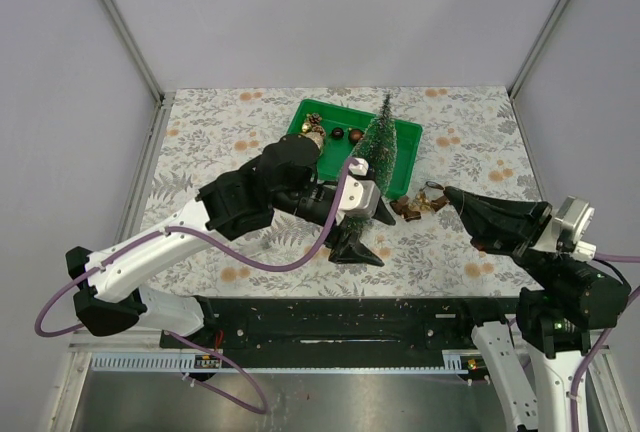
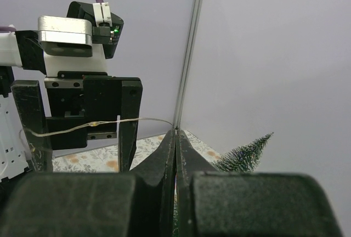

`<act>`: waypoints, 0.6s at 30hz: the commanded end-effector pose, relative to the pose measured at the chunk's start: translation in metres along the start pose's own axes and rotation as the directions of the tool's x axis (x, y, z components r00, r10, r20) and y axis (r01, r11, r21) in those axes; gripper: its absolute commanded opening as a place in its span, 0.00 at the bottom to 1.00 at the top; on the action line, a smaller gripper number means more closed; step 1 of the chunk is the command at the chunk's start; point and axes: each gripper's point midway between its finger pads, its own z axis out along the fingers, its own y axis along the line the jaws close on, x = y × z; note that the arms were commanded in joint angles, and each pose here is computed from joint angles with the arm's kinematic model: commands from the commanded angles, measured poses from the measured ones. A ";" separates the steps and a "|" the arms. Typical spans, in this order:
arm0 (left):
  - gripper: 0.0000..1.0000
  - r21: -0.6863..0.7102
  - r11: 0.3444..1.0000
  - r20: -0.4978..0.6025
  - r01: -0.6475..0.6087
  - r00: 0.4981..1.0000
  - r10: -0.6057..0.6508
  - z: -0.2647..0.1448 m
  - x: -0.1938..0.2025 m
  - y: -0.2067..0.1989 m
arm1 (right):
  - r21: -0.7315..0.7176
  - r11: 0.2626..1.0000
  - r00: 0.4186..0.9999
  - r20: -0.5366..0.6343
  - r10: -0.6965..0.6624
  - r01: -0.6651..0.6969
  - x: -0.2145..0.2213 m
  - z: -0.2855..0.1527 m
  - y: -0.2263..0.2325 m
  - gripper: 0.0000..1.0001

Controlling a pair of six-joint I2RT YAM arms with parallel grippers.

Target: Decorate the small christmas tree

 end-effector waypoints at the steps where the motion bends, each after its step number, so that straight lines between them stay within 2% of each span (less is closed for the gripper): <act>1: 0.75 0.051 0.998 0.062 -0.038 0.997 0.035 -0.006 -0.022 -0.016 | -0.048 0.999 1.000 0.017 0.003 -0.003 -0.004 0.009 0.001 0.00; 3: 0.73 0.038 0.999 0.050 -0.036 0.998 0.034 -0.005 -0.017 -0.013 | -0.049 0.999 1.000 0.021 0.004 -0.003 -0.004 0.010 -0.001 0.00; 6: 0.56 0.012 1.000 0.022 -0.021 1.000 0.020 -0.003 -0.004 -0.008 | -0.048 0.999 1.000 0.029 -0.007 0.008 -0.007 0.013 -0.004 0.00; 11: 0.06 -0.012 1.000 -0.006 0.007 1.000 -0.007 -0.009 0.013 -0.012 | -0.018 0.999 0.999 0.036 -0.034 0.034 -0.011 0.019 -0.014 0.00; 12: 0.00 -0.022 1.000 -0.010 0.012 1.000 -0.012 -0.014 0.015 -0.013 | -0.012 0.999 0.998 0.035 -0.043 0.043 -0.010 0.020 -0.016 0.00; 18: 0.00 -0.095 0.995 0.011 0.040 0.999 -0.039 -0.060 0.015 -0.015 | 0.047 0.997 0.998 0.016 -0.057 0.056 -0.004 0.029 -0.039 0.00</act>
